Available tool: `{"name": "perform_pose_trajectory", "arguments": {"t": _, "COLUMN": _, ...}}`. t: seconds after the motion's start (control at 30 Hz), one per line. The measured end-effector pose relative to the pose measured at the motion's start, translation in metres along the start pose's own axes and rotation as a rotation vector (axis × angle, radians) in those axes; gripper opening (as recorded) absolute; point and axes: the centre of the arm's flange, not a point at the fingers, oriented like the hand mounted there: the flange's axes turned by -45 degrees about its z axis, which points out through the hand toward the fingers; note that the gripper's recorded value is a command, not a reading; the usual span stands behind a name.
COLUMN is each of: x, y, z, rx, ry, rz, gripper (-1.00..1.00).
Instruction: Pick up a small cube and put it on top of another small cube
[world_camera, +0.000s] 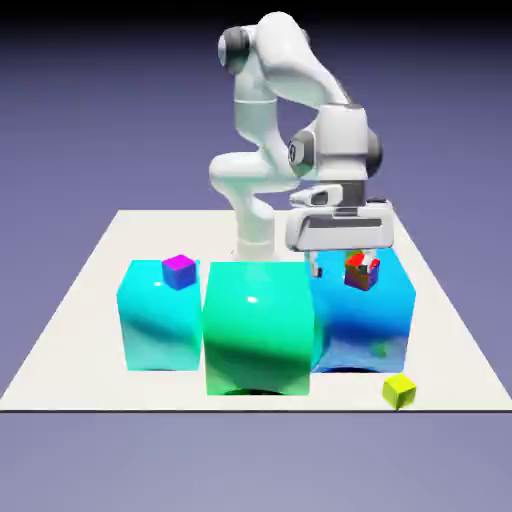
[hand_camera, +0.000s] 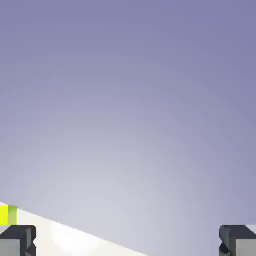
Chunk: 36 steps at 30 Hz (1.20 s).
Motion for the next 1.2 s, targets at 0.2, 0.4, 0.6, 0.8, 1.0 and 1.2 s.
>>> {"name": "perform_pose_trajectory", "arguments": {"t": 0.2, "x": 0.040, "y": -0.042, "z": 0.034, "rx": 0.019, "ry": -0.142, "rz": -0.074, "gripper": 0.00}}
{"name": "perform_pose_trajectory", "arguments": {"t": 0.4, "x": 0.069, "y": -0.085, "z": 0.068, "rx": 0.037, "ry": -0.277, "rz": -0.136, "gripper": 0.00}}
{"name": "perform_pose_trajectory", "arguments": {"t": 0.6, "x": 0.088, "y": -0.123, "z": 0.104, "rx": 0.054, "ry": -0.410, "rz": -0.177, "gripper": 0.00}}
{"name": "perform_pose_trajectory", "arguments": {"t": 0.8, "x": 0.096, "y": -0.151, "z": 0.142, "rx": 0.070, "ry": -0.546, "rz": -0.196, "gripper": 0.00}}
{"name": "perform_pose_trajectory", "arguments": {"t": 1.0, "x": 0.094, "y": -0.168, "z": 0.183, "rx": 0.084, "ry": -0.691, "rz": -0.191, "gripper": 0.00}}
{"name": "perform_pose_trajectory", "arguments": {"t": 1.2, "x": 0.080, "y": -0.173, "z": 0.228, "rx": 0.096, "ry": -0.850, "rz": -0.162, "gripper": 0.00}}
